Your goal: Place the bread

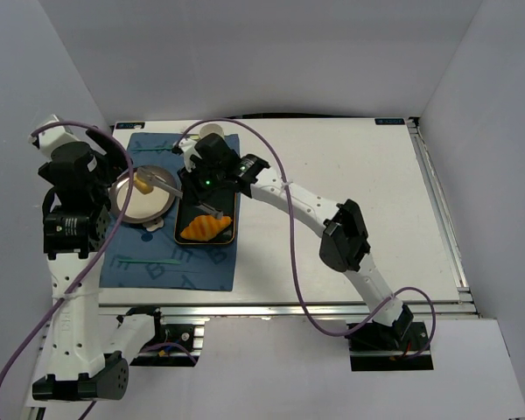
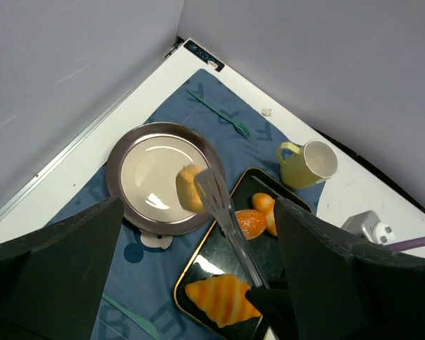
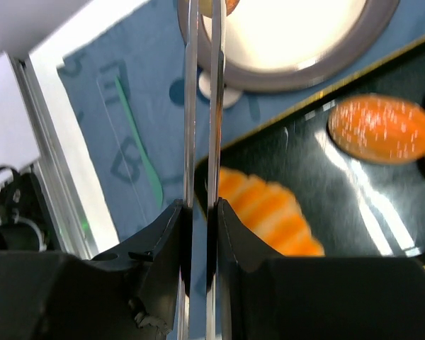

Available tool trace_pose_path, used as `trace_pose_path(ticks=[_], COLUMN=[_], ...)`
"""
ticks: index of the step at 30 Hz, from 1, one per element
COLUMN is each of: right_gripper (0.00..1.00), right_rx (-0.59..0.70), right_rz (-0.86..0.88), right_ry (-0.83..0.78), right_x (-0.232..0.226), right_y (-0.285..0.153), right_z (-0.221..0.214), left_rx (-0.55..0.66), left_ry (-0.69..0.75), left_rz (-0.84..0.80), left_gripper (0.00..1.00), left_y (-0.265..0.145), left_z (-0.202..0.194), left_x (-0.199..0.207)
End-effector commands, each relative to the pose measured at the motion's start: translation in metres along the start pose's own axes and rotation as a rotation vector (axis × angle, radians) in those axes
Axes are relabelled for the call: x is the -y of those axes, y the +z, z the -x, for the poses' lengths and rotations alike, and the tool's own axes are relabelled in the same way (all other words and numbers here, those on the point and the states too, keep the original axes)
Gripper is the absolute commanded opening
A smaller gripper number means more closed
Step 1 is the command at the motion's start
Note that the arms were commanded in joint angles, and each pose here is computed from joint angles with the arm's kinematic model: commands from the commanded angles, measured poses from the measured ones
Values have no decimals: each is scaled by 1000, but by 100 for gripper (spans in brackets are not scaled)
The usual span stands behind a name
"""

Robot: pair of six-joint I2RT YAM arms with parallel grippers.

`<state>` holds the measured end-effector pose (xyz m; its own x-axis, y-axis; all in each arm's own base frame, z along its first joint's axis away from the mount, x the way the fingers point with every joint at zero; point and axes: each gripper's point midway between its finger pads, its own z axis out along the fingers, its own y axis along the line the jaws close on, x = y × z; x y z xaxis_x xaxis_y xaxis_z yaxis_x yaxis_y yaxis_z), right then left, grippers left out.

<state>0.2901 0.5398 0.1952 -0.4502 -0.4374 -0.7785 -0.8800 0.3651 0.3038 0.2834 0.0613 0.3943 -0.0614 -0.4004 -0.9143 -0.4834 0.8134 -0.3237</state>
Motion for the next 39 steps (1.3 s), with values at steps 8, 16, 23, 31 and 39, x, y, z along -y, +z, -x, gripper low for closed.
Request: trace_pose_path(ticks=[8, 16, 23, 31, 39], right_gripper=[14, 17, 21, 37, 43], right_rx=[198, 189, 160, 175, 180], right_rz=[36, -16, -26, -20, -16], right_ry=[-37, -56, -46, -45, -45], right_x=[10, 36, 44, 41, 39], right_y=[49, 79, 89, 84, 83], right_z=[37, 16, 1, 6, 8], left_rx=[-26, -38, -45, -54, -56], left_ry=[25, 52, 59, 60, 64], left_rz=[-35, -31, -26, -29, -25], left_gripper=[98, 98, 98, 98, 98], left_y=[4, 4, 3, 3, 3], left_z=[-16, -22, -28, -31, -32], left_x=[2, -1, -5, -5, -6])
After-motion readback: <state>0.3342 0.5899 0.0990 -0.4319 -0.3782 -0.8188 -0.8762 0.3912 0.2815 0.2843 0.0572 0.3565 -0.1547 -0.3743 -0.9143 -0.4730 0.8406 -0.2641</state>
